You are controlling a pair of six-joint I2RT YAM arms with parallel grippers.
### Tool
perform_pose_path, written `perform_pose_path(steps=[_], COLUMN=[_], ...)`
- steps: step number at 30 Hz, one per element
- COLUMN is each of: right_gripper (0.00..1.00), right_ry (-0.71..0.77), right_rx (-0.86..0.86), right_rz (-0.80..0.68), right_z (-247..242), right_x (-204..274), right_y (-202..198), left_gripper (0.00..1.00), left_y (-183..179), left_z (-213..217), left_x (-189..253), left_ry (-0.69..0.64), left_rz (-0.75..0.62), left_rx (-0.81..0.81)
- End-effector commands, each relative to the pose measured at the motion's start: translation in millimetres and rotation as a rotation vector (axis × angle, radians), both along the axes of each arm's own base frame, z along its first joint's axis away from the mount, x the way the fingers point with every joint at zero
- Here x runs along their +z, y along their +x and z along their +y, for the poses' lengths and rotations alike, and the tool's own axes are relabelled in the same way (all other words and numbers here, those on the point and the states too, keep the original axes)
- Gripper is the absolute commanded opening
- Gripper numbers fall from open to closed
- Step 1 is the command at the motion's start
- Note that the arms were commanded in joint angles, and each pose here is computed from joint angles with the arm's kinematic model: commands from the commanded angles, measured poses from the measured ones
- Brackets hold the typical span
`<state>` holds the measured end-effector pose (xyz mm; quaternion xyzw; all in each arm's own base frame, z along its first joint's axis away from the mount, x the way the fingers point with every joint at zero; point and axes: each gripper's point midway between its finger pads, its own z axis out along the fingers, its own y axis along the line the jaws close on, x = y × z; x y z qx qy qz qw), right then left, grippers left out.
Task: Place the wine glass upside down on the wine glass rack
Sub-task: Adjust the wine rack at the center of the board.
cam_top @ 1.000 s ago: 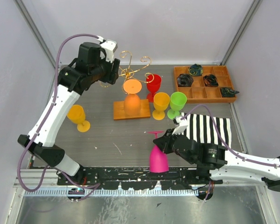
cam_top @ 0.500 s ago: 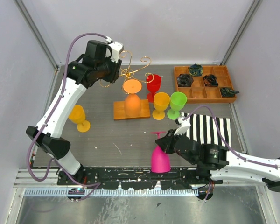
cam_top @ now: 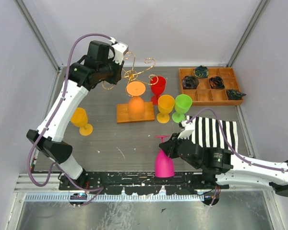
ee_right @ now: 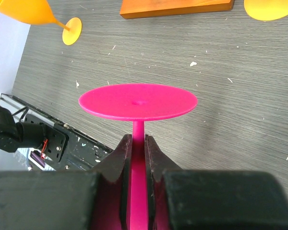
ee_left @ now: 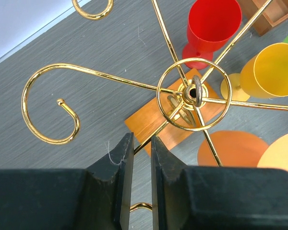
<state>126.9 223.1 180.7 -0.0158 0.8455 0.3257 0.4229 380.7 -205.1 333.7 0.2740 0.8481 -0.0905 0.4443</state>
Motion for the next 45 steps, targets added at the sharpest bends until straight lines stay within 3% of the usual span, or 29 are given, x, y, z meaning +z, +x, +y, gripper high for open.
perform_pose_path(steps=[1,4,8,26,35,45], right_gripper=[0.01,0.01,0.00,0.01,0.01,0.01], right_ry=[0.048,0.046,0.046,0.075,0.067,0.066], right_rx=[-0.037,-0.034,-0.031,-0.048,-0.049,-0.047], right_rz=[-0.017,-0.017,-0.016,-0.008,-0.004,0.001], right_z=[0.5,0.8,1.7,-7.5,-7.1,-4.3], right_x=[14.6,14.8,14.5,12.8,9.8,7.6], right_y=[5.6,5.5,5.0,3.4,3.4,3.4], left_gripper=[0.24,0.44,0.47,0.20,0.15,0.12], left_y=[-9.5,-11.2,-10.3,-14.3,-26.8,-39.5], left_z=[2.8,4.3,3.2,-1.6,-5.2,-27.6], left_x=[-15.0,-16.9,-19.8,-27.3,-26.1,-10.3], left_ry=[0.010,0.016,0.024,0.015,-0.049,-0.104], left_rz=[0.065,0.068,0.072,0.169,0.233,0.207], left_rx=[0.004,0.000,-0.009,0.011,0.099,0.182])
